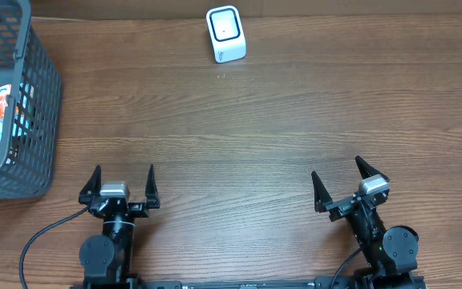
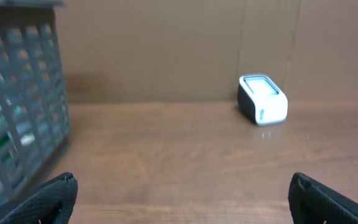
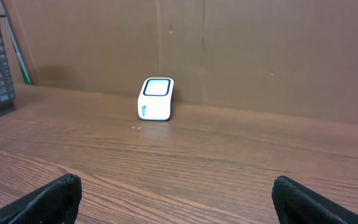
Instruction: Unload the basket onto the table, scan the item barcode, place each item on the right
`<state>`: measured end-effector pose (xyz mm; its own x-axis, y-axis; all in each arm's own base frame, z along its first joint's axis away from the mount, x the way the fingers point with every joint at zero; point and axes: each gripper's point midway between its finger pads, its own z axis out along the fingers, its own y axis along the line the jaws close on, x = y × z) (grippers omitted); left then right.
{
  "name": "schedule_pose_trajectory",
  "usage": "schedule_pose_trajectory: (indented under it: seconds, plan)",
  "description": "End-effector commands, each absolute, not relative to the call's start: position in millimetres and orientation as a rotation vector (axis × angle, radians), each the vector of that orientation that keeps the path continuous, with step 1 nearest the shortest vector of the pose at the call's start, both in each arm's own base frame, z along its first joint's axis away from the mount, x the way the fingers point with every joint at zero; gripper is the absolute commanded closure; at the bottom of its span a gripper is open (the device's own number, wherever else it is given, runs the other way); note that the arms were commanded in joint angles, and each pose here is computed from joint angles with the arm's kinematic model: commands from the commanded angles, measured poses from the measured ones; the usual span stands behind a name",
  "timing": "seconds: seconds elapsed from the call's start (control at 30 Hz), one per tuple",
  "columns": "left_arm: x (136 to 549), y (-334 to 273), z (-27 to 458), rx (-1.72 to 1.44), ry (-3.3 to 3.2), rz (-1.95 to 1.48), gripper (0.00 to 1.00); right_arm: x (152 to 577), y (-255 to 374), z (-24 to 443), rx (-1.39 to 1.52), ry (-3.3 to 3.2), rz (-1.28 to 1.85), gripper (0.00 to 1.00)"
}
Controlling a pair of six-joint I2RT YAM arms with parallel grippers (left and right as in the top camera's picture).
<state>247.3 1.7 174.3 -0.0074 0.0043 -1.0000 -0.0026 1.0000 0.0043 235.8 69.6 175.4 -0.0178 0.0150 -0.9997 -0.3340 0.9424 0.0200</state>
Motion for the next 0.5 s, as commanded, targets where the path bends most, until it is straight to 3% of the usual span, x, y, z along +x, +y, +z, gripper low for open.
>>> schedule_pose_trajectory:
  seconds: [0.0,0.2,0.47]
  plan:
    - [242,4,210,0.010,1.475,0.038,0.00,236,69,174,-0.253,1.565,0.281,0.00]
    - [217,4,301,0.007,1.247,0.041,0.00,236,69,174,-0.253,1.565,0.281,0.00]
    - [146,13,423,-0.039,0.871,0.103,0.01,236,69,174,-0.253,1.565,0.281,0.00]
